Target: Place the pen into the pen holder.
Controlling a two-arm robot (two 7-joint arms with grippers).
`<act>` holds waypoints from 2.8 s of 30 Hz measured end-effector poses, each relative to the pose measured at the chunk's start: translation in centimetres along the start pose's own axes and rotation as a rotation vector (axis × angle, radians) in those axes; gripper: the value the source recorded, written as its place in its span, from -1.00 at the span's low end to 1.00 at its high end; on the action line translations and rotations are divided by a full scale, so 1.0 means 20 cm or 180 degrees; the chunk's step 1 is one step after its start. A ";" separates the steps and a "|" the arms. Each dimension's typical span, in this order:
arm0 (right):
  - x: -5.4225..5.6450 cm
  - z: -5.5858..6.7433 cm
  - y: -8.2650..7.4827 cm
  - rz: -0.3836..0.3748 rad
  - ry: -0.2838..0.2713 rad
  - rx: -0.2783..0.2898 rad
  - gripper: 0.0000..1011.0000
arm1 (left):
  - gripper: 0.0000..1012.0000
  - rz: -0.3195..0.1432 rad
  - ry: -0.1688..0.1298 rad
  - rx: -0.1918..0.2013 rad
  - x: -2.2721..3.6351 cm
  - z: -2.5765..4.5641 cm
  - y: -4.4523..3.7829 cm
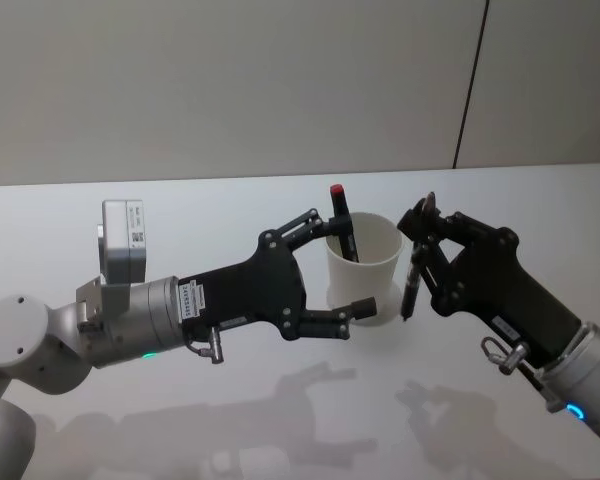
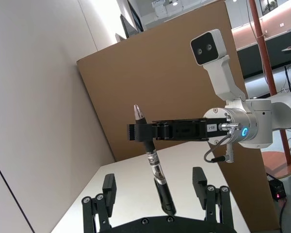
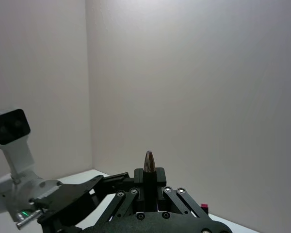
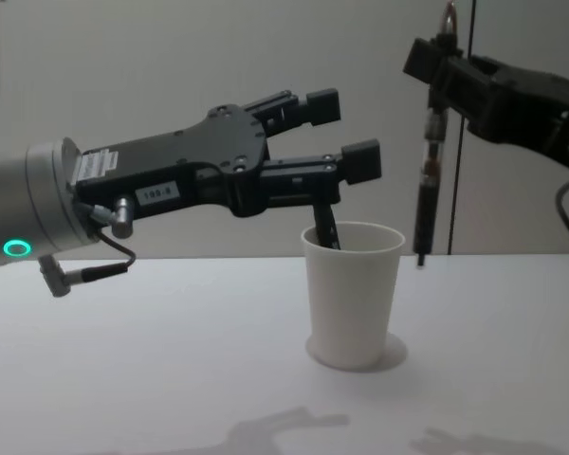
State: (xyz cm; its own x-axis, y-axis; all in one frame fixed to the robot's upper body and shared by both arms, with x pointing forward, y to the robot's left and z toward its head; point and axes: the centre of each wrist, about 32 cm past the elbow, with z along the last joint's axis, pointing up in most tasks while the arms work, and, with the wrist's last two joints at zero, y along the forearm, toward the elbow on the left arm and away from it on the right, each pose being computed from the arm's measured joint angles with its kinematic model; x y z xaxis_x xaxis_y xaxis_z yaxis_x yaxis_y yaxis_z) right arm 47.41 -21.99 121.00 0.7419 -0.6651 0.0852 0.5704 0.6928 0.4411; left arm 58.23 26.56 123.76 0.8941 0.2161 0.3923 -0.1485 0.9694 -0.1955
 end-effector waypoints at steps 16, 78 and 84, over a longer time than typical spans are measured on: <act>0.01 0.01 0.03 -0.0389 -0.0763 -0.0115 -0.76 | 0.98 0.0000 0.0000 0.0000 0.000 0.000 0.000; 0.14 -0.24 0.47 -0.0325 -0.0963 -0.0143 0.00 | 0.98 0.0000 0.0000 0.0000 0.000 0.000 0.000; 0.14 -0.25 0.47 -0.0324 -0.0963 -0.0141 0.43 | 0.98 0.0000 0.0000 0.0000 0.000 0.000 0.000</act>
State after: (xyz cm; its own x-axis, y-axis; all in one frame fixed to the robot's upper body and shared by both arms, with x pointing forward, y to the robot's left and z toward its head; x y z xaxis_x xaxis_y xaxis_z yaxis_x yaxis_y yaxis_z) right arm 56.67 -15.92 121.01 0.5457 -0.7796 0.3072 0.6560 0.6256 0.4223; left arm 58.23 26.56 123.76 0.8941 0.2160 0.3923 -0.1484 0.9694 -0.1955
